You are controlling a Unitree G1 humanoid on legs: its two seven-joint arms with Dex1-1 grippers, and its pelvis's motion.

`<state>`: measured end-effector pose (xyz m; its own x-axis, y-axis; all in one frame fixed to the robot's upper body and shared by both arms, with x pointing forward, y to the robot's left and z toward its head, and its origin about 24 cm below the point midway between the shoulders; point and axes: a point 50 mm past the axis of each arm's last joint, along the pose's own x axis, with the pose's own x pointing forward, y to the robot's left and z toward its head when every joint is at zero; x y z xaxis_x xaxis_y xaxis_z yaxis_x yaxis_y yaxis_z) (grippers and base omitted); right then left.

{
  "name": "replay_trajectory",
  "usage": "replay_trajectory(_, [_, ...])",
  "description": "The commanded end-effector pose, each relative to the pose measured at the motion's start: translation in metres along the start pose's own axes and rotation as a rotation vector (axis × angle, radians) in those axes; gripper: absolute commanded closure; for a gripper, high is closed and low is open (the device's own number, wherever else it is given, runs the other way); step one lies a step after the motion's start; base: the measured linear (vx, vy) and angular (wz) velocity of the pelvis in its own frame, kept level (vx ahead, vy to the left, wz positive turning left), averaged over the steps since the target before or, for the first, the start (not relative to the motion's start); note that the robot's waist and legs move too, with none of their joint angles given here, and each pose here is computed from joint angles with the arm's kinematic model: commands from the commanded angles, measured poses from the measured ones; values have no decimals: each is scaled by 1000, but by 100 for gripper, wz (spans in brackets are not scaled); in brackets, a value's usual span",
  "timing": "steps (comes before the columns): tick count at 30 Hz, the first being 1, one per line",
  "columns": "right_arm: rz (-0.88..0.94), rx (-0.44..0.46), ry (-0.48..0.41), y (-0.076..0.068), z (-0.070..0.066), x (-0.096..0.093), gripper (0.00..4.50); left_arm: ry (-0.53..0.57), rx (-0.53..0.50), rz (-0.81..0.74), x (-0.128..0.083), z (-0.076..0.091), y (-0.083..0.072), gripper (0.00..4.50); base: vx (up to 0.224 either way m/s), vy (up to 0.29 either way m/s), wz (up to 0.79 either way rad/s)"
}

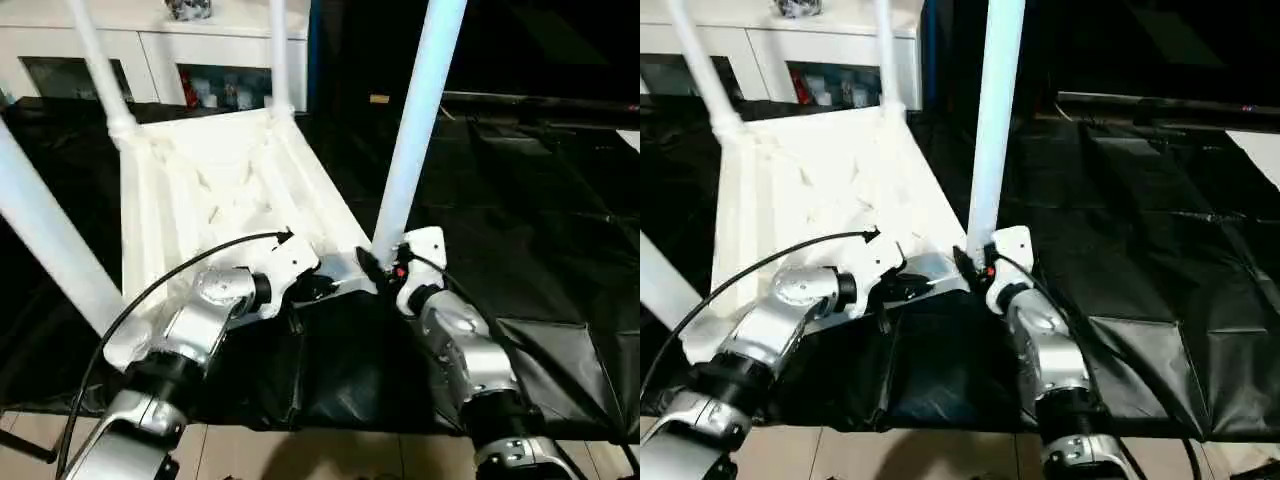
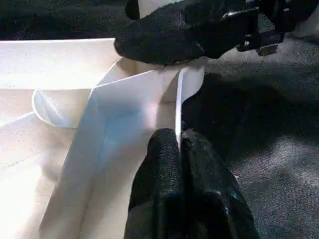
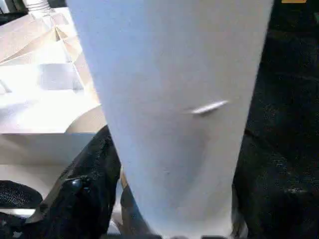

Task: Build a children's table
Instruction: Rotate leg to tighten

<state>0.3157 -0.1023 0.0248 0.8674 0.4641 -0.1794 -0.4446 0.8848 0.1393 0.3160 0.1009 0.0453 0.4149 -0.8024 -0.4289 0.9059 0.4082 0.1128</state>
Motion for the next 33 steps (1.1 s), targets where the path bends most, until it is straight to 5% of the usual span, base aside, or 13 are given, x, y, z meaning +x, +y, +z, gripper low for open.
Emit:
replay_trajectory(1, [287, -22, 77, 52, -15, 8, 91, -152, 80, -96, 8, 34, -13, 450, 0, 0, 0])
replay_trajectory(10, [512, -106, 154, 15, -10, -17, 85, -82, 101, -277, -14, 17, -14, 450, 0, 0, 0])
replay_trajectory(16, [717, -124, 199, 6, -3, -35, 85, -52, 117, -340, -23, 16, -8, 450, 0, 0, 0])
replay_trajectory(24, [874, -121, 258, 2, -1, -49, 85, -36, 114, -412, -30, 15, -5, 450, 0, 0, 0])
replay_trajectory(33, [1020, -113, 327, 6, -4, -61, 159, 7, 113, -486, -36, 12, -2, 450, 0, 0, 0])
